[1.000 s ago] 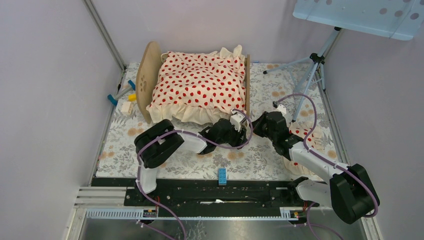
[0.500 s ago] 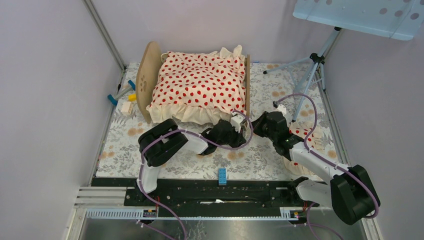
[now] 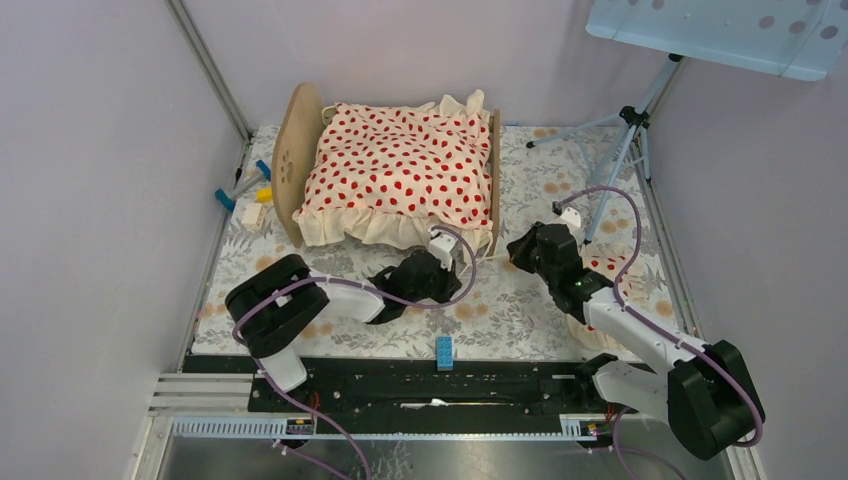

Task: Set up the pet bed
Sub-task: Tie the ropes to the bed frame.

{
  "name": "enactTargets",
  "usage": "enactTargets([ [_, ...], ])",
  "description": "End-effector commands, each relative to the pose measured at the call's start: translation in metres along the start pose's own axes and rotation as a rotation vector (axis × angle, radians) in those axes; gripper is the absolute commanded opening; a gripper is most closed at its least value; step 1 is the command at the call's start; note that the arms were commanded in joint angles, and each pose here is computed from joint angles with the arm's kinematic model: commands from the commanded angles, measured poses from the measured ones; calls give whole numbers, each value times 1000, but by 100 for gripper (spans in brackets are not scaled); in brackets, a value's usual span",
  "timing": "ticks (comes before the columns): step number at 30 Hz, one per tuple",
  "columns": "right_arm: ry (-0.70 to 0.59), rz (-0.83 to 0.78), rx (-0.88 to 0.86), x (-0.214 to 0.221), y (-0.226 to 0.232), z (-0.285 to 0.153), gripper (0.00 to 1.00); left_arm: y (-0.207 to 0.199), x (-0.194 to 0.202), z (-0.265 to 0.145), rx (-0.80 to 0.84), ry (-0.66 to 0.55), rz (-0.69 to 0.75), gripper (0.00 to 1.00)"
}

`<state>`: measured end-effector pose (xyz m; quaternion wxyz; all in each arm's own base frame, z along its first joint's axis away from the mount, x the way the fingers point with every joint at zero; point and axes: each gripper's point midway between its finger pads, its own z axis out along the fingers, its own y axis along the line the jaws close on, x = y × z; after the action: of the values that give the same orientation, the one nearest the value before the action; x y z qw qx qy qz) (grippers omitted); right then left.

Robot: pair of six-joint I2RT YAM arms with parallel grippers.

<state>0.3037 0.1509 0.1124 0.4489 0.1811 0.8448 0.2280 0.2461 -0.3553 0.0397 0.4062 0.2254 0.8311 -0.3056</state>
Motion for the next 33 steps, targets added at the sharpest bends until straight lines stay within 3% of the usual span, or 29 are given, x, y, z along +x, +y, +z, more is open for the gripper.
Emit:
enactTargets([
  [1,-103,-27,18,-33,6,-6,0,25,0,-7,-110,-2,-58,4],
  [14,-275,-142,69,-95,17,-37,0,49,22,19,-92,154,-111,0],
  [33,-418,-232,125,-158,29,-58,0,116,17,4,-256,156,-245,0],
])
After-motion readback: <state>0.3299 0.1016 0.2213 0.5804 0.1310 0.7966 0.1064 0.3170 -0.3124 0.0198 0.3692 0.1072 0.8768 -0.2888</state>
